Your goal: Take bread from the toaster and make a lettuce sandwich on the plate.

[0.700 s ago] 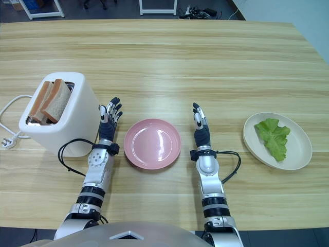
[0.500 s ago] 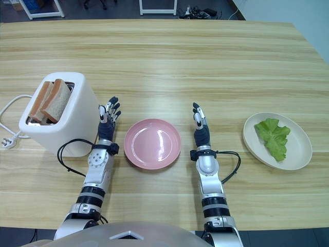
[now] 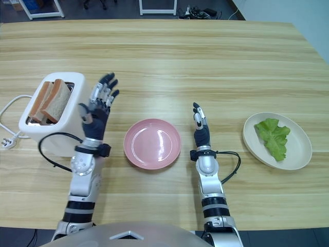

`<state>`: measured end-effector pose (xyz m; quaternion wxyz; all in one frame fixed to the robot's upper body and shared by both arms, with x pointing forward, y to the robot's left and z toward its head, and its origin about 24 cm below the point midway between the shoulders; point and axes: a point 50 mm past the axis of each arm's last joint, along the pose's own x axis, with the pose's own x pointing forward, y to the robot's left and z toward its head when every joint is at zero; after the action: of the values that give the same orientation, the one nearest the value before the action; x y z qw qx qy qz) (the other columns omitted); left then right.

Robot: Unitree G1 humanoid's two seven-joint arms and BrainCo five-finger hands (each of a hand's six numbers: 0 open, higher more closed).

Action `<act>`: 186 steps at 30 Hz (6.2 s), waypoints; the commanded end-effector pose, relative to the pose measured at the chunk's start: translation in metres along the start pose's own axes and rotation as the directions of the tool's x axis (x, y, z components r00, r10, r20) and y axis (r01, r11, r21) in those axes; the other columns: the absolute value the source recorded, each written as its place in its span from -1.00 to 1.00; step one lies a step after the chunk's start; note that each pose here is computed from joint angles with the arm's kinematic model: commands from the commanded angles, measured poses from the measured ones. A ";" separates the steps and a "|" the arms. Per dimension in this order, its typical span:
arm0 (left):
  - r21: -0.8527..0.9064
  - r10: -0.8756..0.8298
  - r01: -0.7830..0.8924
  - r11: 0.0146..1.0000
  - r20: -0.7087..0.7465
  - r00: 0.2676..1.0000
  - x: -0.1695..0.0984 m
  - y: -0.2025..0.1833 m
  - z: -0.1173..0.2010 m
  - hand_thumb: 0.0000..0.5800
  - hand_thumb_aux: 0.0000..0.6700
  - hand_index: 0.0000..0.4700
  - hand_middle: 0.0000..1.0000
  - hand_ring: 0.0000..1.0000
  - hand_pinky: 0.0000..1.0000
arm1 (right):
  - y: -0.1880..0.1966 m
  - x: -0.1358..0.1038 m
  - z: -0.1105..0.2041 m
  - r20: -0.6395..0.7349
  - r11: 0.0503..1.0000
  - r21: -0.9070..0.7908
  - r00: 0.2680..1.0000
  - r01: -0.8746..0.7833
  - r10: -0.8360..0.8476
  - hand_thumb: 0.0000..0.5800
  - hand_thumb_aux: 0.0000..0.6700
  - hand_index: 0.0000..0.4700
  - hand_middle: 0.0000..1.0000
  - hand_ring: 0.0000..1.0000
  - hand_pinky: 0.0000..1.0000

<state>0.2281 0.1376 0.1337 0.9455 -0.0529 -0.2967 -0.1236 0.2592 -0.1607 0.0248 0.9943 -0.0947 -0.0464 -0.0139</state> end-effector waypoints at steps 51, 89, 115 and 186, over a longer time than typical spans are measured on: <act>0.996 0.565 0.086 0.027 -0.086 0.820 -0.056 0.136 0.051 -1.00 -1.00 -1.00 -1.00 -1.00 -1.00 | 0.002 -0.008 -0.023 -0.118 1.000 -0.031 0.993 0.005 -0.008 -1.00 -1.00 -1.00 -1.00 -1.00 -1.00; 0.949 0.591 0.218 0.227 -0.312 0.744 -0.076 0.123 0.018 0.54 0.04 0.04 -1.00 -1.00 -1.00 | -0.003 -0.007 -0.028 -0.141 0.999 -0.035 0.990 0.026 -0.030 -1.00 -1.00 -1.00 -1.00 -1.00 -1.00; 0.919 0.527 0.394 0.009 -0.339 0.779 -0.070 0.128 0.029 0.65 0.16 0.16 -1.00 -1.00 -1.00 | -0.005 -0.009 -0.031 -0.152 0.999 -0.032 0.987 0.042 -0.046 -1.00 -1.00 -1.00 -1.00 -1.00 -1.00; 0.865 -0.042 0.339 0.371 -0.348 0.936 -0.022 -0.014 -0.057 -1.00 -1.00 -1.00 -1.00 -1.00 -1.00 | -0.003 -0.005 -0.033 -0.170 0.999 -0.043 0.985 0.026 -0.033 -1.00 -1.00 -1.00 -1.00 -1.00 -1.00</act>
<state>0.2399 0.1191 0.0645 0.8544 0.4895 -0.1481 -0.0919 0.2618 -0.1681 0.0003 0.9931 -0.1105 0.0143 -0.0373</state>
